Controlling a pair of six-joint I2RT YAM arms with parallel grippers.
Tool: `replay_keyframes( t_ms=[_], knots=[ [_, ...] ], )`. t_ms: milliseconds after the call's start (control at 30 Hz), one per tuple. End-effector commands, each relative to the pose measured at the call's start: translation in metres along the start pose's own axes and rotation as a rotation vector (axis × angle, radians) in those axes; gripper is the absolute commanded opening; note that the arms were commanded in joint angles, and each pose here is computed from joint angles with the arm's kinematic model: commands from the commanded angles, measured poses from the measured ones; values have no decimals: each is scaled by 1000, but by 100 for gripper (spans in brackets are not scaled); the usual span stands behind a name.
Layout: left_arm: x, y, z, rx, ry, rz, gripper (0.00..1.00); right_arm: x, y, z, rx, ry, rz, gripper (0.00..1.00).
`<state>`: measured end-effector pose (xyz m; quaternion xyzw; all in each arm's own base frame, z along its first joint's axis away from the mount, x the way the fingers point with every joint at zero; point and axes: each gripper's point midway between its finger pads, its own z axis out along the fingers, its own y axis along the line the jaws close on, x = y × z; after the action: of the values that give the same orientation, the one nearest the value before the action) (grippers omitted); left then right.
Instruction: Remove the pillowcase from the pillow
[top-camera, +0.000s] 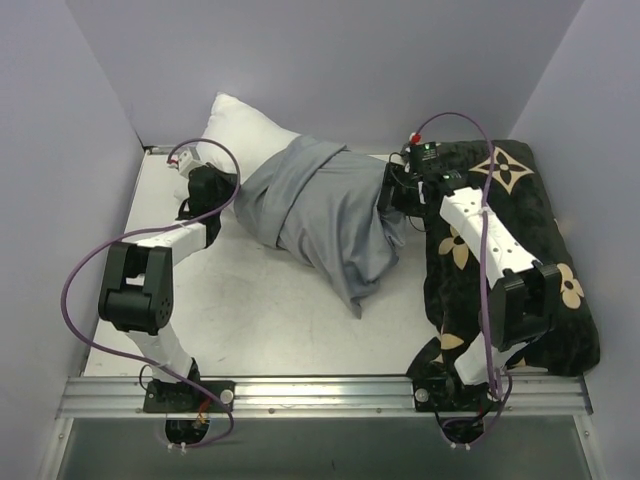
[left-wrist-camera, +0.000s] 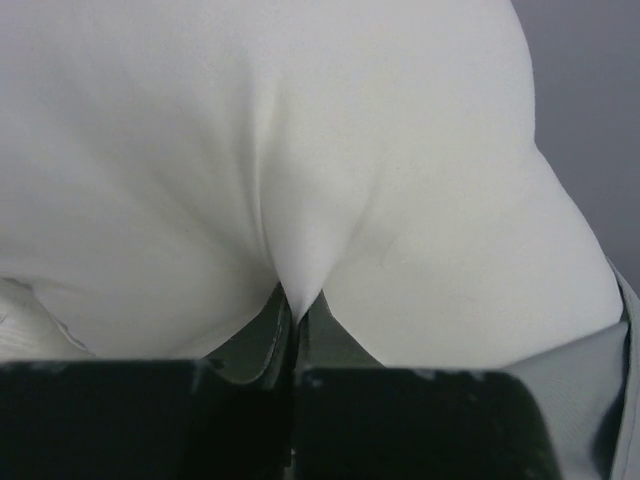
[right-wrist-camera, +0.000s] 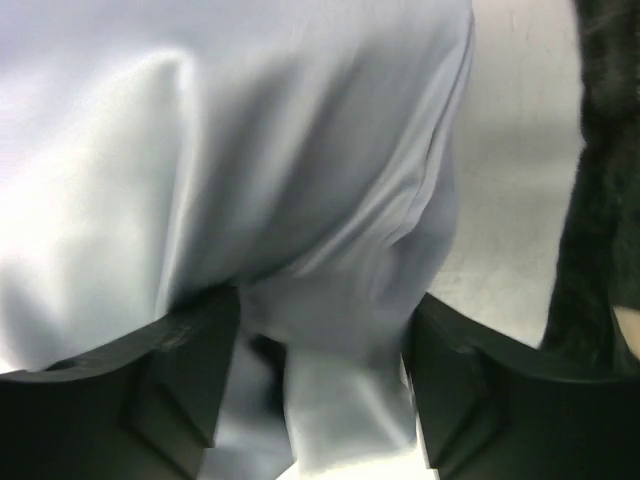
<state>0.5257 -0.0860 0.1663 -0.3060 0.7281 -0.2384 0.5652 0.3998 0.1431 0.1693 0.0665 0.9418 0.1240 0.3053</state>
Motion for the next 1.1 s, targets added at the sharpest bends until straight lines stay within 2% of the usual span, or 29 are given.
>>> replay_keyframes(
  t_ms=[0, 100, 133, 233, 267, 433, 567, 633, 700, 733, 767, 833, 867, 933, 1067],
  knots=[
    [4, 26, -12, -124, 9, 9, 0, -17, 8, -65, -25, -131, -46, 68],
    [-6, 27, -22, -184, -23, 49, 0, -5, 25, -93, -63, -176, -107, 73],
    [-9, 26, -25, -194, -31, 55, 0, 8, 43, -97, -87, -175, -169, 73],
    [-21, 21, -35, -212, -60, 69, 0, 33, 61, -97, -54, -184, -277, 76],
    [-23, 19, -39, -214, -60, 71, 0, 52, 79, -93, -80, -159, -332, 77],
    [-32, 9, -42, -206, -69, 83, 0, 98, 93, -50, 4, -74, -444, 78],
    [-37, 10, -46, -223, -69, 95, 0, 95, 73, -24, 191, -97, -474, 75],
    [-42, 12, -47, -230, -75, 108, 0, 93, 65, -21, 232, -110, -474, 75],
    [-44, 13, -48, -228, -76, 109, 0, 93, 67, -19, 221, -108, -483, 66],
    [-45, 15, -48, -233, -76, 107, 0, 93, 71, -17, 202, -106, -485, 58],
    [-46, 15, -48, -231, -76, 104, 0, 94, 74, -18, 186, -102, -484, 31],
    [-49, 16, -48, -236, -81, 106, 0, 93, 76, -23, 169, -107, -481, 6],
    [-54, 17, -48, -244, -87, 105, 0, 91, 74, -28, 171, -112, -481, 0],
    [-62, 20, -47, -245, -97, 109, 0, 85, 60, -43, 216, -127, -476, 0],
    [-93, 44, -42, -277, -109, 53, 0, 55, 13, -88, 236, -185, -340, 0]
  ],
)
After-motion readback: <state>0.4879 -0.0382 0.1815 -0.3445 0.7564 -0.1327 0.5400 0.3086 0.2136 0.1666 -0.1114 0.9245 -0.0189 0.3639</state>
